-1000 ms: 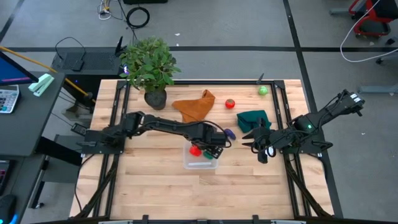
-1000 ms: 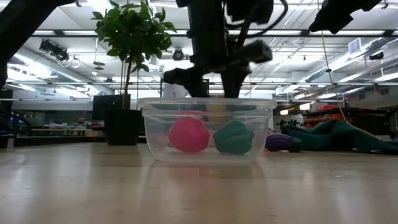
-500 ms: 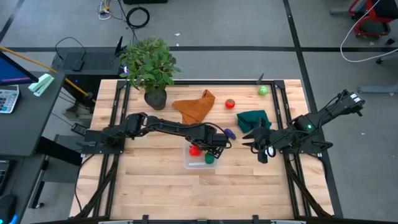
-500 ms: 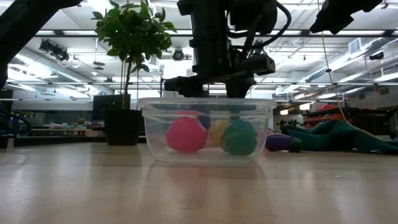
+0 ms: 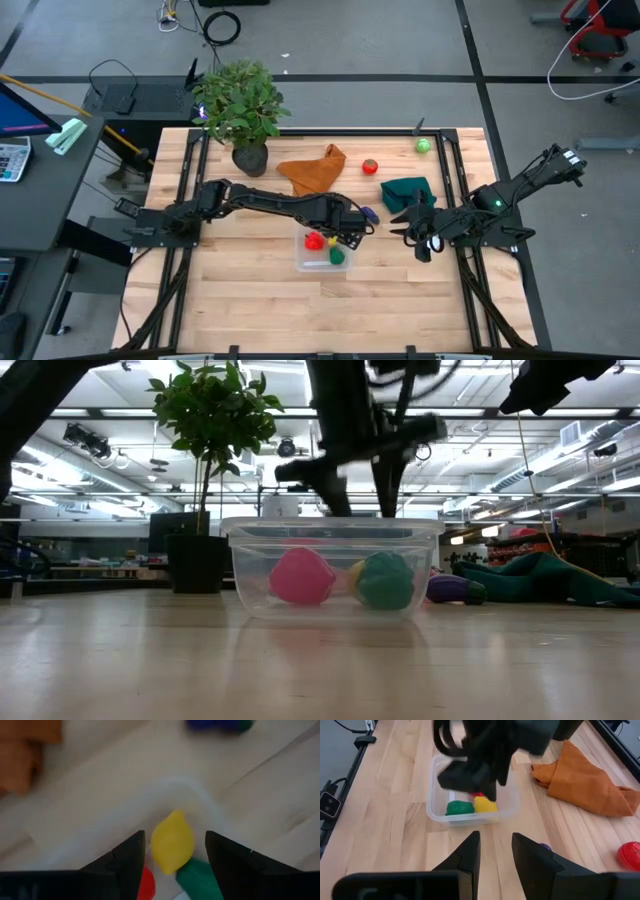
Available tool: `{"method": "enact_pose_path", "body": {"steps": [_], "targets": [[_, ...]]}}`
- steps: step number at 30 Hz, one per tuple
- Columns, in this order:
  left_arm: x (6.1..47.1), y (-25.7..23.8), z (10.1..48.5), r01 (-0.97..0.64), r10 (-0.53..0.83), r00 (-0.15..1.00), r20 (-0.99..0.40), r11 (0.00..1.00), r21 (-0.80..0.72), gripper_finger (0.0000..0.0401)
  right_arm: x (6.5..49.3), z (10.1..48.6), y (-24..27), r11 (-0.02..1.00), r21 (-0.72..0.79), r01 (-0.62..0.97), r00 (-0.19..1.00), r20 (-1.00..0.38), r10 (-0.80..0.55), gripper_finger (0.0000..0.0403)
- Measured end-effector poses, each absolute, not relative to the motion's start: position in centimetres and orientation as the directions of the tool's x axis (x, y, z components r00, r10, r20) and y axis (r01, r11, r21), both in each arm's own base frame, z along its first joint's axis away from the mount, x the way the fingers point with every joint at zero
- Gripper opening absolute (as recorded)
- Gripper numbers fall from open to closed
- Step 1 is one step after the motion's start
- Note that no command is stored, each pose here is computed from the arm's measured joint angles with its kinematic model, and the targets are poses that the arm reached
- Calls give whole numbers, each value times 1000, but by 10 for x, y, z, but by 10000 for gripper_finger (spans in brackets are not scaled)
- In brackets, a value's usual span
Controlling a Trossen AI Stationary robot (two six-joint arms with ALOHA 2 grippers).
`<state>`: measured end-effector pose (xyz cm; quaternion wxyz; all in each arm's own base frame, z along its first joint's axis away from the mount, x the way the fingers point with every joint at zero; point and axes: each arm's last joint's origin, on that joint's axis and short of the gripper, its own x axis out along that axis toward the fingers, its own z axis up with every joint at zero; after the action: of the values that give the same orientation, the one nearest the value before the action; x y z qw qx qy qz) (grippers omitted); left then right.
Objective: Pick and placing Produce into tupperware
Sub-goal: Put the cabbage into the transparent bin
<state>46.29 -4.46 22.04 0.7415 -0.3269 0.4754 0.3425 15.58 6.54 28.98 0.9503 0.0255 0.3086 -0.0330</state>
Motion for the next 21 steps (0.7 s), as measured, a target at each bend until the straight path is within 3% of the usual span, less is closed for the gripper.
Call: {"method": "enact_pose_path", "body": {"steps": [9, 21], "targets": [[442, -62, 282, -800, 348, 445, -826, 568, -192, 173, 138, 299, 56, 994, 55, 90, 832, -553, -45, 77], [412, -109, 301, -820, 383, 449, -807, 535, -203, 102, 120, 298, 40, 982, 4, 191, 802, -577, -154, 77]]}}
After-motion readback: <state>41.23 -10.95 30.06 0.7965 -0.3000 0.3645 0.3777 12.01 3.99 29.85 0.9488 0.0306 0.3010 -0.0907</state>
